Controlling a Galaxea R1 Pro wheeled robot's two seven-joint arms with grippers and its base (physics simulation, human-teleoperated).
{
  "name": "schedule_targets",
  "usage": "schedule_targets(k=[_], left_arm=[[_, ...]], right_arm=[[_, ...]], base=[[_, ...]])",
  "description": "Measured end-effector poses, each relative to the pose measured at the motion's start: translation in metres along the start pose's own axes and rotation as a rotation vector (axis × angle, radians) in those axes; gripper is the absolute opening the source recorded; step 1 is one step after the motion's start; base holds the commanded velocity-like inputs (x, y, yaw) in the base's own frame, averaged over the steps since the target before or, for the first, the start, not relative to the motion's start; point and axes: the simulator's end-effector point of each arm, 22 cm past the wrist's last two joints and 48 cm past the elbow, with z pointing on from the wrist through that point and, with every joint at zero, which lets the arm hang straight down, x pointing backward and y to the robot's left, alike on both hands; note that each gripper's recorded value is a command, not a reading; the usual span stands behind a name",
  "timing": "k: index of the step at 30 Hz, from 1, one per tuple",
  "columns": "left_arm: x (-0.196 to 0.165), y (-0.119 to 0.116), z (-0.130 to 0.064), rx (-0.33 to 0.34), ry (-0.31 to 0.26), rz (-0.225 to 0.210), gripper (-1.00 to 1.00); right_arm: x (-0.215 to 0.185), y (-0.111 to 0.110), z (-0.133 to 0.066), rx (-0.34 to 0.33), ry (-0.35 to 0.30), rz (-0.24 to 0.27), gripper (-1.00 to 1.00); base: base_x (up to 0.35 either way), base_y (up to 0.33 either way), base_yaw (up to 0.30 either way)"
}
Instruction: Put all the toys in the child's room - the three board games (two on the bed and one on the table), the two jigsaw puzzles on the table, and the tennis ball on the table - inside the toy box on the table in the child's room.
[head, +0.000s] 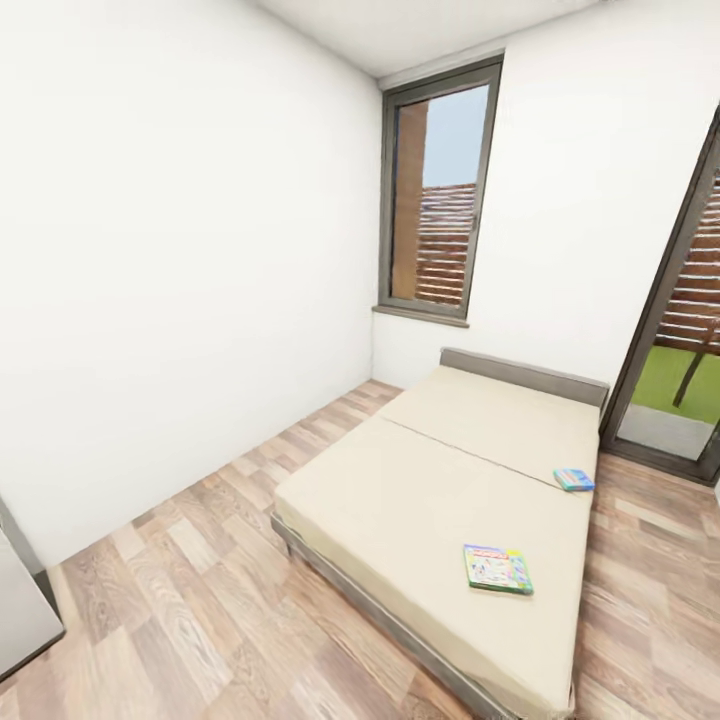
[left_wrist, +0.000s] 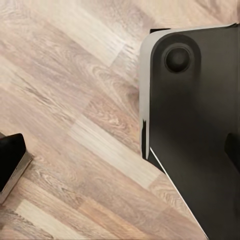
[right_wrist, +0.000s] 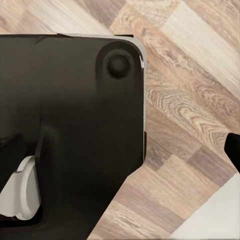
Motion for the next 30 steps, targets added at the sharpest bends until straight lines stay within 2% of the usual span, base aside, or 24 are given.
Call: schedule_targets(k=[30], left_arm=[[-0.002,-0.014,0.0,0.015,-0.002,-0.01,1.0]], right_arm=[[0.002,-0.007,0.0,0.009,0.009,0.001,1.0]], base=[[0.0,0.0,-0.262]])
